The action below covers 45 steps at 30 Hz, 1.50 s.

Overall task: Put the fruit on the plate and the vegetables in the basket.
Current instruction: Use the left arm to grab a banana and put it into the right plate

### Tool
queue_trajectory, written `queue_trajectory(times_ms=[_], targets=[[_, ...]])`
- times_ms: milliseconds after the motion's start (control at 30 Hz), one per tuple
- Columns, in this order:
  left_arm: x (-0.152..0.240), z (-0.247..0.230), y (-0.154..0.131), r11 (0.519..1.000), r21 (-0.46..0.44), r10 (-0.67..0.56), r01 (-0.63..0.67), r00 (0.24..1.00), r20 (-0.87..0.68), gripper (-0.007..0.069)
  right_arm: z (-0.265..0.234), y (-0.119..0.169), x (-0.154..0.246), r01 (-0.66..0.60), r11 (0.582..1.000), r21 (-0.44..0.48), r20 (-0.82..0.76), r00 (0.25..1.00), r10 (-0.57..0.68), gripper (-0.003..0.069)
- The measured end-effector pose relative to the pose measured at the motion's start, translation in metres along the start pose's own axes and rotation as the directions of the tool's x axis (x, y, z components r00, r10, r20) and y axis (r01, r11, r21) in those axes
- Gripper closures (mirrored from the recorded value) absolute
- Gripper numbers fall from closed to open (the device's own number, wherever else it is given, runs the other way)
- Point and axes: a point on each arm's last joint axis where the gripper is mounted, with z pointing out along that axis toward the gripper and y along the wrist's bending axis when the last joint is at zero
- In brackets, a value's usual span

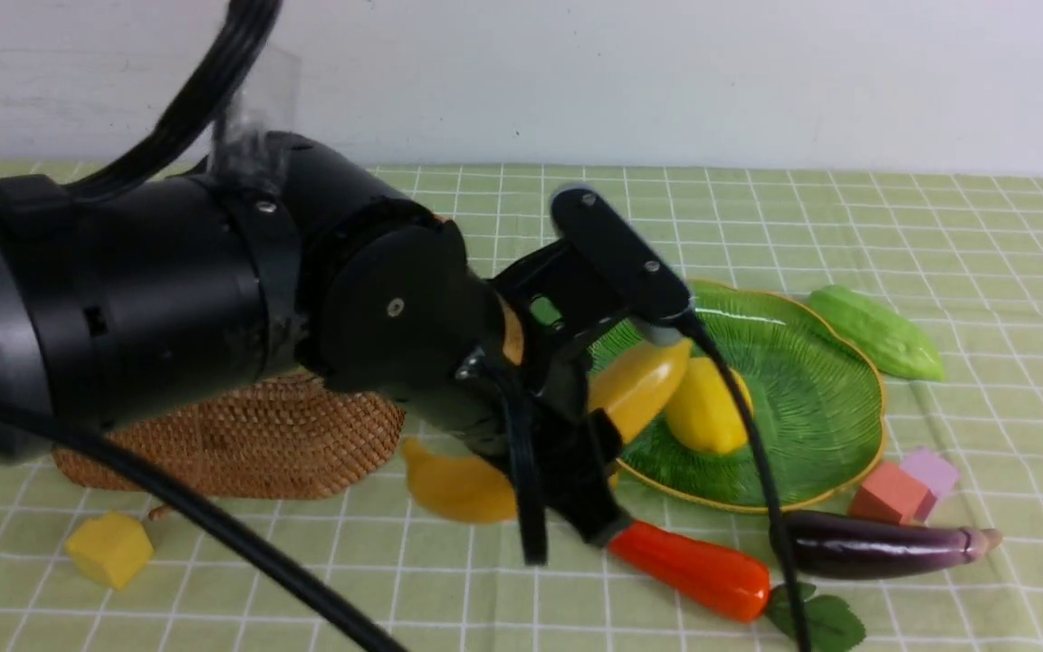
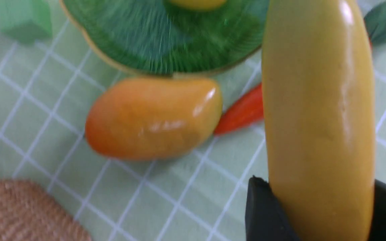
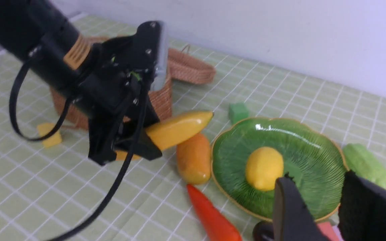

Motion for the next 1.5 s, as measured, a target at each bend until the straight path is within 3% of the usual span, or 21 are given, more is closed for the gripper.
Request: queue_trajectory(times_ms=[300,633,933,1233,1500], targets=[[-0.057,0.055,0.023,0.998,-0.065,0.0,0.014,0.98,0.199,0.0286,0.0,-0.004,-0.005,-0.052,0.998,0.04,0.054,0.997,0.05,0.0424],[-0.081,0.139,0.051,0.994,-0.108,-0.01,0.033,0.977,0.211,0.0286,0.0,-0.004,-0.002,-0.048,0.998,0.044,0.019,0.999,0.047,0.0424],[-0.086,0.148,0.059,0.987,-0.109,-0.083,0.115,0.962,0.258,0.0289,-0.002,-0.016,0.004,-0.079,0.981,0.18,-0.033,0.996,0.086,0.0424],[-0.082,0.161,0.059,0.987,-0.11,-0.082,0.115,0.959,0.27,0.0288,-0.002,-0.016,0.005,-0.096,0.979,0.182,-0.04,0.994,0.105,0.0423],[-0.076,0.171,0.057,0.988,-0.102,-0.092,0.119,0.967,0.237,0.0127,-0.002,-0.015,0.008,-0.1,0.98,0.171,-0.075,0.991,0.114,0.042]])
